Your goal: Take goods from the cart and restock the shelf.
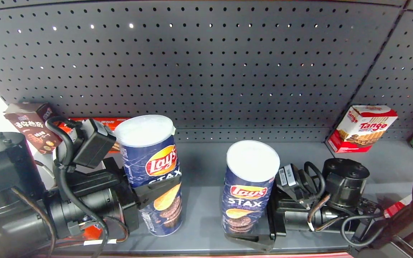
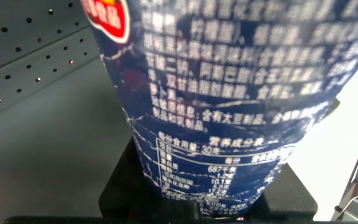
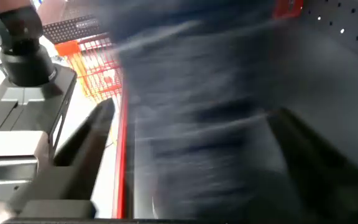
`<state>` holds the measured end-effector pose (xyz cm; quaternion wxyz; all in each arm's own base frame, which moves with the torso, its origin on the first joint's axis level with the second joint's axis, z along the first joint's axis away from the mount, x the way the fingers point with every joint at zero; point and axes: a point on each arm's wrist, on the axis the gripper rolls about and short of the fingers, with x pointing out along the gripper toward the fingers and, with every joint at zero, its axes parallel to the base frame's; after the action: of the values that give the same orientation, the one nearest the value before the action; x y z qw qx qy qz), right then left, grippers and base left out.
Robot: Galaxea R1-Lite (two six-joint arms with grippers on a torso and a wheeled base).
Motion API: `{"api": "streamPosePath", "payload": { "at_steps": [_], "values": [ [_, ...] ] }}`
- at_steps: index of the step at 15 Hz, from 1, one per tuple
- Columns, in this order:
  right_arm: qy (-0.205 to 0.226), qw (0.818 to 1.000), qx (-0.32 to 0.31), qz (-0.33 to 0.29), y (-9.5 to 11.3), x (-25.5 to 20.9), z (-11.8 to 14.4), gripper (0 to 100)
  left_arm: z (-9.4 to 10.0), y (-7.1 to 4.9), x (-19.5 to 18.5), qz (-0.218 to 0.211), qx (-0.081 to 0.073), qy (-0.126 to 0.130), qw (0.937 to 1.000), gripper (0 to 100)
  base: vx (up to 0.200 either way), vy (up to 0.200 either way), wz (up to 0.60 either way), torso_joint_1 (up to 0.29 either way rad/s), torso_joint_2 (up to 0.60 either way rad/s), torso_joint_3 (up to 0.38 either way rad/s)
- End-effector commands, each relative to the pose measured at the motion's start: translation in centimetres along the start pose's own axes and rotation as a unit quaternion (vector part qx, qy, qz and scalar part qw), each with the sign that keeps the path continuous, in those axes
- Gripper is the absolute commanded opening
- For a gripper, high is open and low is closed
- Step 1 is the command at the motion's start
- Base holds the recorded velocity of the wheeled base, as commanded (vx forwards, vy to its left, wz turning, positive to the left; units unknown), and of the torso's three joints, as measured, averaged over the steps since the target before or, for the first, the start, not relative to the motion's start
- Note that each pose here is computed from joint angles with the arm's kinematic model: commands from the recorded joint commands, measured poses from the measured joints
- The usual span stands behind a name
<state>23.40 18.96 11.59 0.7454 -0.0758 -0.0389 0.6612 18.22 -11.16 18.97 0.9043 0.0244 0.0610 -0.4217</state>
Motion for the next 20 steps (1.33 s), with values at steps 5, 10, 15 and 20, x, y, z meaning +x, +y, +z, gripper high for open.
{"api": "streamPosePath", "payload": {
  "at_steps": [5, 10, 15, 20],
  "values": [
    [-0.017, 0.999, -0.022, -0.017, 1.4, -2.7, 2.5, 100, 0.0, 0.0, 0.0, 0.000, 0.000, 0.000, 1.0000, 0, 0.000, 0.000, 0.00, 0.000, 0.00, 0.000],
    [-0.035, 0.995, -0.052, -0.079, 3.0, -8.0, 6.2, 100, 0.1, -0.1, -0.1, -0.001, 0.001, -0.002, 1.0000, 0, 0.000, 0.000, 0.00, 0.000, 0.00, 0.000],
    [-0.062, 0.970, -0.069, -0.225, 6.0, -12.7, 10.2, 100, 0.6, -0.1, -0.8, 0.006, 0.004, -0.016, 0.9998, 0, 0.000, 0.000, 0.00, 0.000, 0.00, 0.000],
    [-0.041, 0.919, -0.032, -0.390, 13.6, -17.6, 8.3, 100, 0.3, -0.2, -2.6, 0.019, 0.008, -0.022, 0.9995, 0, 0.000, 0.000, 0.00, 0.000, 0.00, 0.000]
  ]
}}
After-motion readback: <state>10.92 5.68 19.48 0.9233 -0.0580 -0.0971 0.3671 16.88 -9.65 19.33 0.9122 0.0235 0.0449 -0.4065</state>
